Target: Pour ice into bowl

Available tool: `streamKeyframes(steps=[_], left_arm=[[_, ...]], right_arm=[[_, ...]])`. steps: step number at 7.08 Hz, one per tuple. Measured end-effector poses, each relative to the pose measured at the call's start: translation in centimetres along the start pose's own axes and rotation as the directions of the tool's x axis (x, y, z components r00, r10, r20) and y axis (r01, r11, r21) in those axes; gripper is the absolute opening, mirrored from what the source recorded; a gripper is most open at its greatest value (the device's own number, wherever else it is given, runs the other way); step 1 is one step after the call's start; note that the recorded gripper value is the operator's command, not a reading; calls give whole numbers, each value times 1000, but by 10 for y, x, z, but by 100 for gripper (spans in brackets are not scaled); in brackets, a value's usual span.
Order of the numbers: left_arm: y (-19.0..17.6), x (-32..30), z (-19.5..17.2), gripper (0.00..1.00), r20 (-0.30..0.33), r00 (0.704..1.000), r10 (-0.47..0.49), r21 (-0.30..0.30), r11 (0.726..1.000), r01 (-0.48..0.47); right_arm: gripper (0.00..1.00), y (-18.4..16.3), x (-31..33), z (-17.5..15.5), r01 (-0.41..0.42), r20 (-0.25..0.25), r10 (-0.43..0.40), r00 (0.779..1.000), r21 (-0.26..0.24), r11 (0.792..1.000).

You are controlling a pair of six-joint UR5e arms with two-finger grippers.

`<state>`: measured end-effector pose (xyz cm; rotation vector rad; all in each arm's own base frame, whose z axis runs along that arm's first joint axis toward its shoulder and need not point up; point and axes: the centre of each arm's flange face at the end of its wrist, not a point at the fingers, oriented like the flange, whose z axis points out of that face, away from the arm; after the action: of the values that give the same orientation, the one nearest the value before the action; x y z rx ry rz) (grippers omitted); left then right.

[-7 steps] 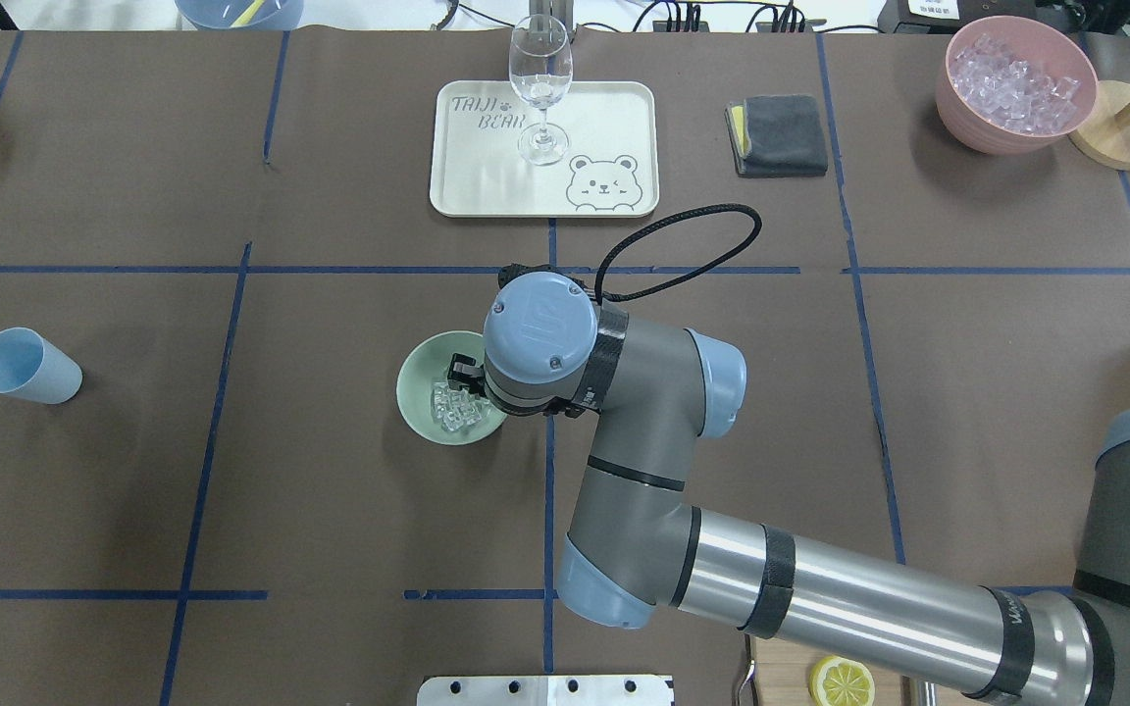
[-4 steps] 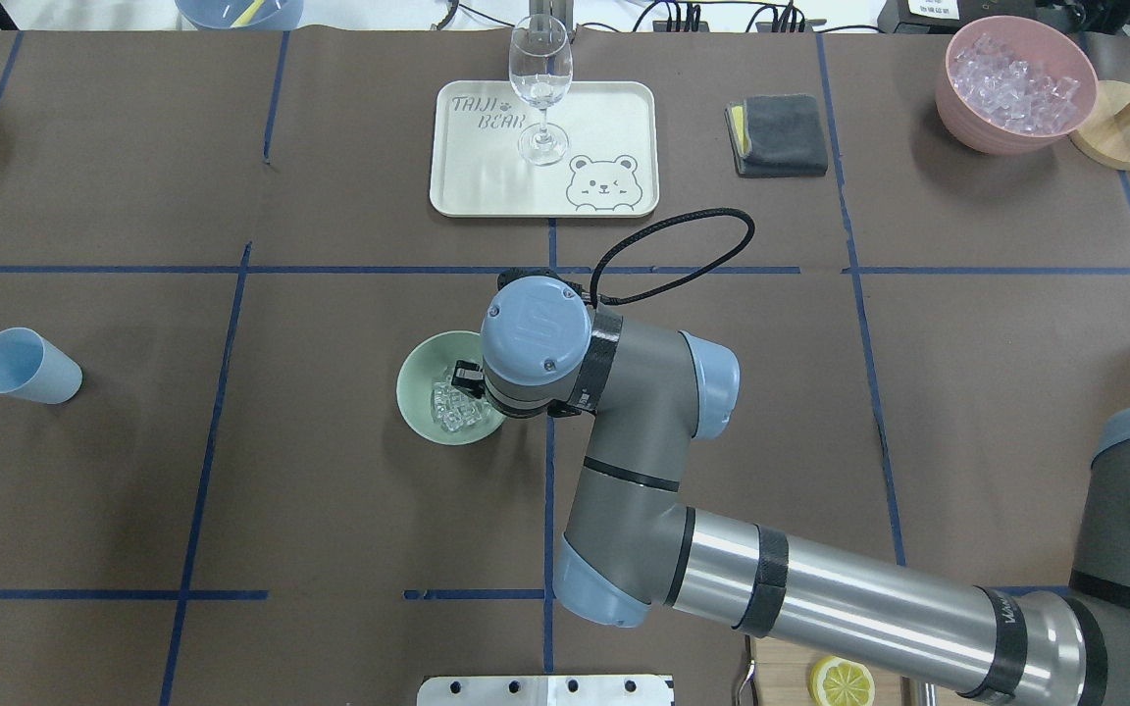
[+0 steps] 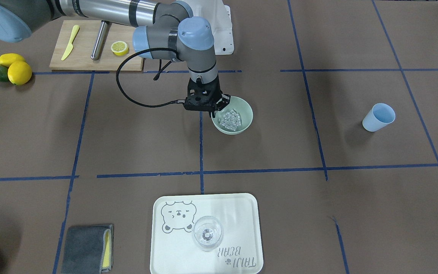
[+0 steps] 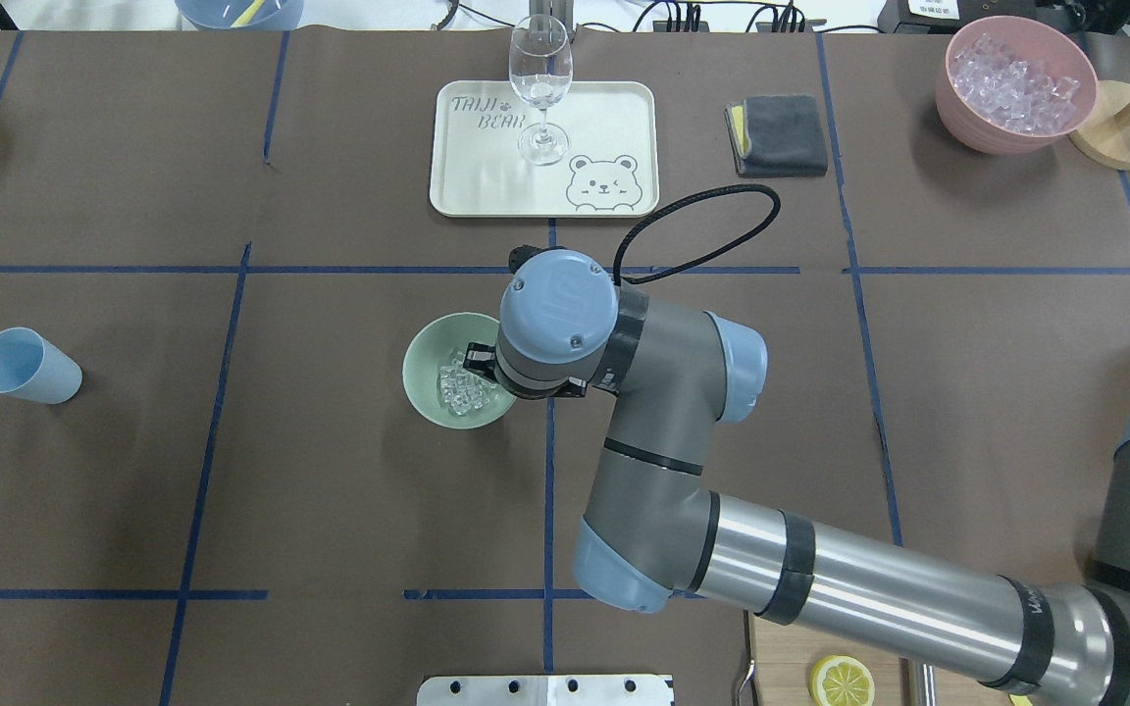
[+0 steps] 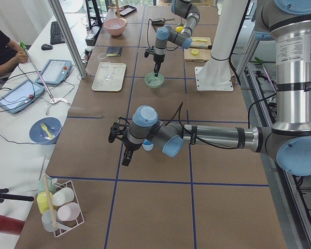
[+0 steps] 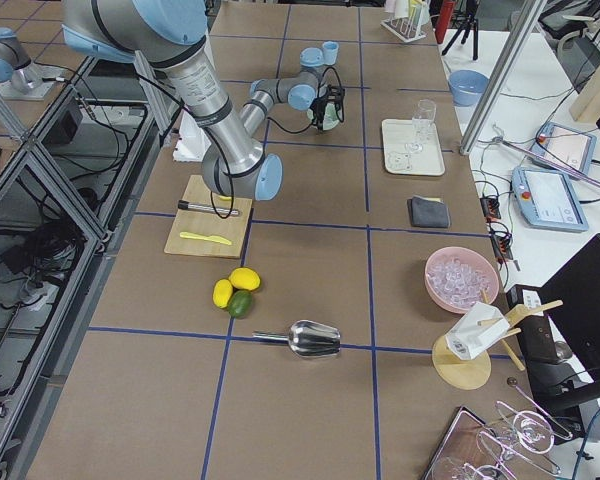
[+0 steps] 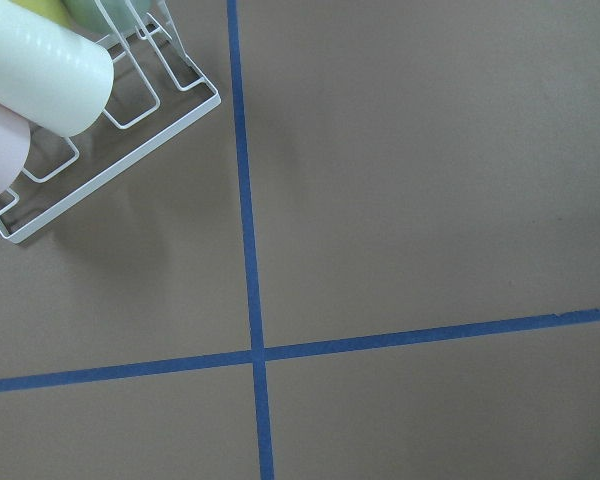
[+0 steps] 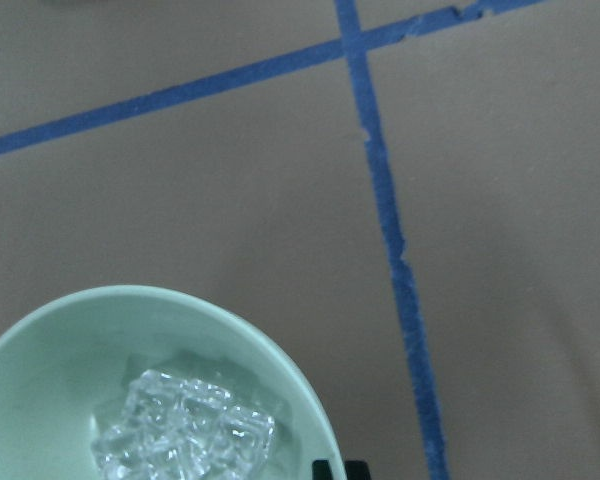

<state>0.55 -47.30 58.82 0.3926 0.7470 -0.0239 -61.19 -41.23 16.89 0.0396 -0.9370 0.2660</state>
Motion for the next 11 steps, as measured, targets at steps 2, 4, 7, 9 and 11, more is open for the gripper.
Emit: streamKeyframes(steps=[2,4,7,9,11], left_arm=[[3,0,-1,100,-2,1000,6,-2,1000,-6],[2,2,-3,100,-10,1000,10,-1,1000,-10],[1,5,-3,100,-14,1000,12,-1,1000,-12],[1,5,-3,100,-15,1000,13,-1,1000,-13],[0,7,-4,100,-17,1000,16,1,1000,-16]], right_arm=[[0,-35,74,-39,-14,25,14,1000,-11,1000],[0,-67,179,-74,60,7,-59,998,-23,998],[0,-117,365,-102,206,-39,-208,977,-43,978],[0,-132,470,-111,268,-78,-273,959,-73,961],[0,-132,514,-109,272,-105,-283,954,-103,957]])
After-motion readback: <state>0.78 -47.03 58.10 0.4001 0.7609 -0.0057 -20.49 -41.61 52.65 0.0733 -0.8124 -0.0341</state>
